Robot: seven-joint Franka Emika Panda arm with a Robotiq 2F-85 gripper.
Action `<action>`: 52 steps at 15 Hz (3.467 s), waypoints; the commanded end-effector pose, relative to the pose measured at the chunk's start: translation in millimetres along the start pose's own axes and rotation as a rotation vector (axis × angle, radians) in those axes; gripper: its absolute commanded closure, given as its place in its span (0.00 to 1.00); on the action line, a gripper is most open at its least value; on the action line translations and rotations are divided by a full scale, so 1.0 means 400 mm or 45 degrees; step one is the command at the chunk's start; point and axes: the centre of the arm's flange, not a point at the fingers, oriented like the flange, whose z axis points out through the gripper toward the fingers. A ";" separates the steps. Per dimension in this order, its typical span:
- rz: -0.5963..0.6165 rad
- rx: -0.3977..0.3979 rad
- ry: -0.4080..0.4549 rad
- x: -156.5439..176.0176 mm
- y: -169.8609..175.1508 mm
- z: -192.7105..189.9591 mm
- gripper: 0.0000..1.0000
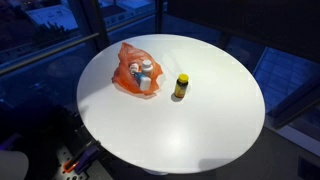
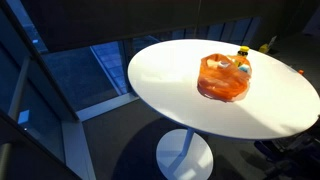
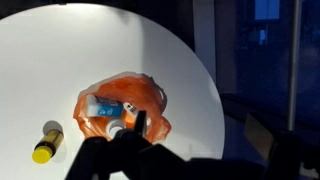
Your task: Pick up the white medicine bottle from the orange plastic and put it on the table
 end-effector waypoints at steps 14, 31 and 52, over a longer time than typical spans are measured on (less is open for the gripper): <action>0.113 -0.070 0.124 0.136 -0.041 0.070 0.00; 0.257 -0.296 0.141 0.420 0.109 0.416 0.00; 0.277 -0.320 0.127 0.440 0.203 0.555 0.00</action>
